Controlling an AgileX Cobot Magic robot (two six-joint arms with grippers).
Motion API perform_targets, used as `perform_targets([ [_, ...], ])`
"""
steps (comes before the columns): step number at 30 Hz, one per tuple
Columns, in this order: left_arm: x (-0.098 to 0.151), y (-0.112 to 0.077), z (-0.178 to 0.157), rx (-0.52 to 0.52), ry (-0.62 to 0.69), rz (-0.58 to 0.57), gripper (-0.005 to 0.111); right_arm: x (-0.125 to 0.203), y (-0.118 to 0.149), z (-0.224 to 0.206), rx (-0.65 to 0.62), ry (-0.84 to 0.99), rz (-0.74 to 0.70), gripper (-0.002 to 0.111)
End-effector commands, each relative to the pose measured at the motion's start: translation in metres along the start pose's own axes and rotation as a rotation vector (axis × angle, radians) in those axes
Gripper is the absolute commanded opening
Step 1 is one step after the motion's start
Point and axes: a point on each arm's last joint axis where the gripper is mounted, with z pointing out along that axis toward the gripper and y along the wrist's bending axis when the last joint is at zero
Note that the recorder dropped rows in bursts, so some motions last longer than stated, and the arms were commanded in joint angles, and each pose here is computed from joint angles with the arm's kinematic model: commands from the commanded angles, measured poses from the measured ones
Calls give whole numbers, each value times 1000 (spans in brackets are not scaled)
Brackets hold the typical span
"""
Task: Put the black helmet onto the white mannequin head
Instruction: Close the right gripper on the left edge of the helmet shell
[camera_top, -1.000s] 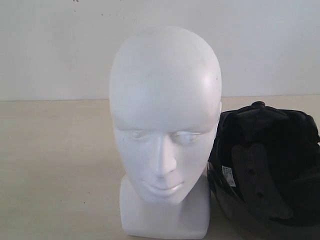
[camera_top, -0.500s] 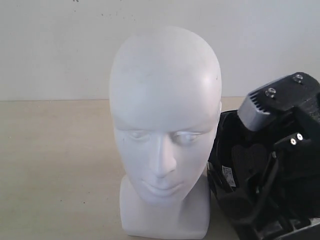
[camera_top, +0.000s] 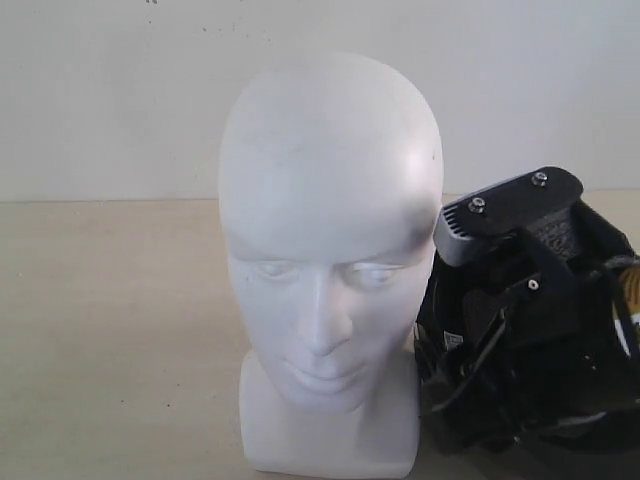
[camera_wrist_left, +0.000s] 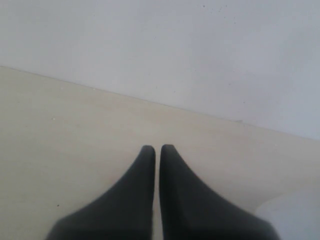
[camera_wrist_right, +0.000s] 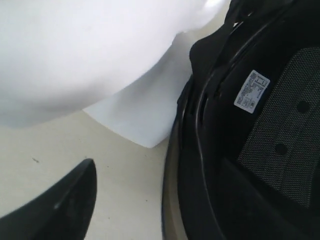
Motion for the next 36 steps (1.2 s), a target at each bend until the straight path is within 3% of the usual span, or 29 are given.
perform_targets([
  [1,1,0,0,2,6,0,4,7,1,11,-27,-50,76,66],
  [8,1,0,0,2,6,0,4,32,-1,26,-35,-23,130,66],
  [23,1,0,0,2,6,0,4,25,-22,29,-3,-140,248,66],
  [36,1,0,0,2,6,0,4,30,-21,56,5,-44,245,66],
])
